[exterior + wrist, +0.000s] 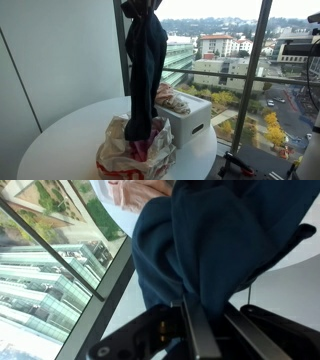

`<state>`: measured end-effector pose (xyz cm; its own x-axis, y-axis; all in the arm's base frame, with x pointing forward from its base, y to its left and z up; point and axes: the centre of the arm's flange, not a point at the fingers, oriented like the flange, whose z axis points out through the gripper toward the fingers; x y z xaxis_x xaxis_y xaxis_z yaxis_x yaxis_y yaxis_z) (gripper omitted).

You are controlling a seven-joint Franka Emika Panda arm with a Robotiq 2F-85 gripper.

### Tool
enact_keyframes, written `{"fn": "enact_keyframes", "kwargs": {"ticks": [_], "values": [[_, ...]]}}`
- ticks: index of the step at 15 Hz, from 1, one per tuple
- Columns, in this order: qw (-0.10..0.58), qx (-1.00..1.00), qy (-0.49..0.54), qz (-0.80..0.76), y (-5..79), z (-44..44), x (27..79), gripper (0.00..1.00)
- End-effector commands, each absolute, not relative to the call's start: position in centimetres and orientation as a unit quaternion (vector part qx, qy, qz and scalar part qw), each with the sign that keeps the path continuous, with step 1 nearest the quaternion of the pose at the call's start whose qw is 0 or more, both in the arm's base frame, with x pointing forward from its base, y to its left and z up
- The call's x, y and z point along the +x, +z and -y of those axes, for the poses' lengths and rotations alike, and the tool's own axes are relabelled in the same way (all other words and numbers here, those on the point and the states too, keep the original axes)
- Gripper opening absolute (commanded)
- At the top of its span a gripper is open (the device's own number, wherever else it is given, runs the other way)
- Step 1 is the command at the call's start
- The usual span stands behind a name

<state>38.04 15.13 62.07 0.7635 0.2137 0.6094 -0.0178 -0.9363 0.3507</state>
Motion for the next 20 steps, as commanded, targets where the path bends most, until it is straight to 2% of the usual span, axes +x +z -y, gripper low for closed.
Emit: {"fn": "enact_keyframes", "kwargs": {"ticks": [1,5,10,13,20], "values": [[0.158,0.936,0.304,-0.076,59.0,-14.1,41.6,0.02],[0.141,0.948,0.26,-0.121,54.3,-15.0,44.6,0.02],[0.113,0.936,0.27,-0.197,51.2,-18.8,46.3,0.02],[0.096,0.937,0.267,-0.203,49.4,-18.2,46.7,0.02],[0.036,0.969,0.142,-0.199,43.2,-13.4,46.7,0.02]]}}
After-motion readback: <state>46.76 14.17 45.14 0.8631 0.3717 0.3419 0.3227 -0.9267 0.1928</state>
